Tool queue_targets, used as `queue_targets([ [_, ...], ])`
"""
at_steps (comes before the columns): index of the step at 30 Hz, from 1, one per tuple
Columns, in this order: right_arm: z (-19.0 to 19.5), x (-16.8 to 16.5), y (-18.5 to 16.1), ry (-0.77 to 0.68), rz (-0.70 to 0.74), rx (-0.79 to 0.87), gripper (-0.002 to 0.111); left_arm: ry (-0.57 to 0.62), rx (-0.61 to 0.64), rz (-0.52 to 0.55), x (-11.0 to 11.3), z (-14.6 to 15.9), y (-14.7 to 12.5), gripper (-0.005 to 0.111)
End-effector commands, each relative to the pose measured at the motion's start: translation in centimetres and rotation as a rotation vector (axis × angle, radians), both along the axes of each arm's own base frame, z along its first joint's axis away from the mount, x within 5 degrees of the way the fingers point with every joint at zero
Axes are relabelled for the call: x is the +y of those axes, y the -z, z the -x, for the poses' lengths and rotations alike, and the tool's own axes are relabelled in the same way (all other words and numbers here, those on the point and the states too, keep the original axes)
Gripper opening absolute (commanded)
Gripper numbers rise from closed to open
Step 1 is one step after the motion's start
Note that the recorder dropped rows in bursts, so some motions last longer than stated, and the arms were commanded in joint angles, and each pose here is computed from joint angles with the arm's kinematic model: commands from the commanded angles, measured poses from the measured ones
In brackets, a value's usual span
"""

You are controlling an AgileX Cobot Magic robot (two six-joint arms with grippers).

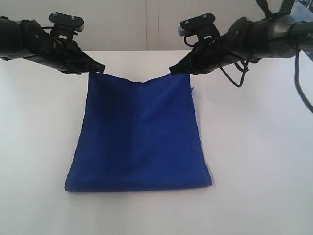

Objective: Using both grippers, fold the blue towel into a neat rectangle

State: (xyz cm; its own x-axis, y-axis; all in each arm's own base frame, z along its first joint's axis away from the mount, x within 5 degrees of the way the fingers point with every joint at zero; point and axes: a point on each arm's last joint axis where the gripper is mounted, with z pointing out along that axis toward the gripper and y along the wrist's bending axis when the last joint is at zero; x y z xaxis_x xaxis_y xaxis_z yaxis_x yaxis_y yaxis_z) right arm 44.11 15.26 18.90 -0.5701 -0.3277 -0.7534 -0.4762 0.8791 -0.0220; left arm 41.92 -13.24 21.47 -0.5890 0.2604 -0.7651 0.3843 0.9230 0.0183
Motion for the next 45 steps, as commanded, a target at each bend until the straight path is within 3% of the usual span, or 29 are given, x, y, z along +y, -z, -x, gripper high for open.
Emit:
queue_targets([
  [1, -0.8, -0.5, 0.9, 0.027, 0.011, -0.026, 0.000, 0.007, -0.012, -0.022, 0.0, -0.6, 1.1, 0.000],
  [6, -1.1, -0.5, 2.0, 0.041, 0.019, -0.030, 0.000, -0.003, -0.012, -0.031, 0.0, -1.2, 2.8, 0.000],
  [21, -1.9, -0.7, 5.5, 0.080, 0.047, -0.034, 0.000, -0.023, -0.076, -0.050, 0.0, -2.2, 4.6, 0.000],
  [25, -2.0, -0.7, 5.7, 0.080, 0.049, -0.029, 0.010, -0.023, -0.070, -0.051, 0.0, -2.2, 4.9, 0.000],
  [28, -2.0, -0.7, 5.7, 0.082, 0.049, -0.033, 0.023, -0.019, -0.071, -0.056, 0.0, -2.2, 4.9, 0.008],
  [33, -2.0, -0.7, 5.7, 0.083, 0.049, -0.035, 0.040, 0.000, -0.077, -0.079, 0.0, -2.2, 4.9, 0.041],
  [36, -2.0, -0.7, 5.6, 0.085, 0.045, -0.035, 0.043, -0.001, -0.079, -0.078, 0.0, -2.2, 4.9, 0.055],
  [41, -1.2, -0.5, 3.3, 0.081, -0.014, 0.016, 0.042, 0.001, -0.067, -0.076, 0.2, -2.0, 4.2, 0.058],
  [45, 0.1, -0.2, 0.6, 0.067, -0.081, 0.097, 0.030, 0.015, 0.005, -0.056, 0.4, -0.8, 2.2, 0.056],
])
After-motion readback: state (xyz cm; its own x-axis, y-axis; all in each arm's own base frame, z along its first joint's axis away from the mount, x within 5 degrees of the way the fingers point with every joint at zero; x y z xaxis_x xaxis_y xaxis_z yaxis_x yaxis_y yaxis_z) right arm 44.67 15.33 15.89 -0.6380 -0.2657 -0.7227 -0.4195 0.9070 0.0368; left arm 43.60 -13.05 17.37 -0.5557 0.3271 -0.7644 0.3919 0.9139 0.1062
